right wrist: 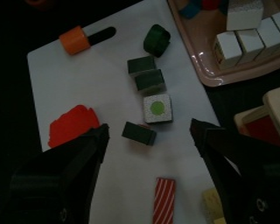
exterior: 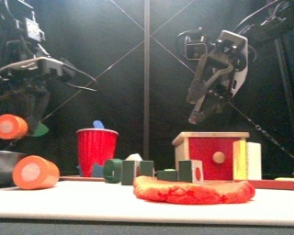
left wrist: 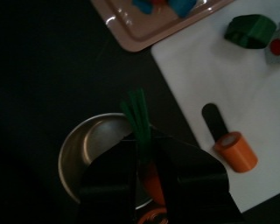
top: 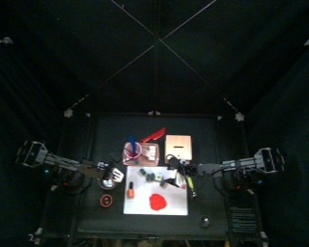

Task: Put carrot top into soy sauce bowl

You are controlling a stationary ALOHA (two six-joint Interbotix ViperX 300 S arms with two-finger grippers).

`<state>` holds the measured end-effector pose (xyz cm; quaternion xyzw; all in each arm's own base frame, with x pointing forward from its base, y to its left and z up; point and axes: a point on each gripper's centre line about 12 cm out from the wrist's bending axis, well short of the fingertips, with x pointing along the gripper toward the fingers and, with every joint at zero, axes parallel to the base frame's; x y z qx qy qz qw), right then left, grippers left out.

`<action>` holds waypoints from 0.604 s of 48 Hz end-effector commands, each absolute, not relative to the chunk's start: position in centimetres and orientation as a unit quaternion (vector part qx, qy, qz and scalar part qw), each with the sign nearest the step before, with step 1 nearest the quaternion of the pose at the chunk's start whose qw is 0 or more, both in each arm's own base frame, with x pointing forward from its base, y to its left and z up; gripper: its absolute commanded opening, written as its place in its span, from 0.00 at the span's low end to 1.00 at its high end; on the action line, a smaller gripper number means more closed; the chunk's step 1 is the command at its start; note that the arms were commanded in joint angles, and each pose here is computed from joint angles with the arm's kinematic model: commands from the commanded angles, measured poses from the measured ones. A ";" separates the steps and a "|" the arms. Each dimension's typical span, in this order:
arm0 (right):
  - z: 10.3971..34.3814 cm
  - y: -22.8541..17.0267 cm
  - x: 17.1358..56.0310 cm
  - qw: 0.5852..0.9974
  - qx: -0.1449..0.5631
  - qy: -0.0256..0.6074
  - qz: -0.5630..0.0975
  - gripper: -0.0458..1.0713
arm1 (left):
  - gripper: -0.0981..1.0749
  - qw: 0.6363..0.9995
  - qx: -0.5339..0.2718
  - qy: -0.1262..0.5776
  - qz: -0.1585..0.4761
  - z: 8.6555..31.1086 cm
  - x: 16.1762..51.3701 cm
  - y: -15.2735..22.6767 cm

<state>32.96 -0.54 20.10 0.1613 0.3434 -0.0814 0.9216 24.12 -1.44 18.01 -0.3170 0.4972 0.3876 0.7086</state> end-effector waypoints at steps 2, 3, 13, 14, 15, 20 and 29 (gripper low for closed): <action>21.6 -0.6 33.3 0.929 0.168 0.321 -0.079 0.96 | 0.56 0.708 -0.331 0.492 0.384 18.7 22.6 -1.4; 21.6 -0.6 33.3 0.929 0.168 0.321 -0.079 0.96 | 0.56 0.706 -0.330 0.494 0.385 18.6 22.3 -1.3; 21.6 -0.6 33.4 0.930 0.173 0.316 -0.078 0.96 | 0.57 0.697 -0.341 0.503 0.381 17.0 20.7 -1.4; 21.6 -0.6 33.4 0.930 0.172 0.316 -0.078 0.96 | 0.58 0.697 -0.343 0.503 0.379 16.9 20.7 -1.4; 21.6 -0.6 33.4 0.930 0.173 0.316 -0.078 0.96 | 0.58 0.697 -0.344 0.503 0.377 16.8 20.7 -1.5; 21.6 -0.7 33.5 0.930 0.173 0.316 -0.079 0.96 | 0.60 0.697 -0.345 0.505 0.375 16.4 20.7 -1.5; 21.7 -0.7 33.6 0.929 0.177 0.315 -0.080 0.96 | 0.68 0.692 -0.342 0.510 0.379 16.0 20.5 -1.5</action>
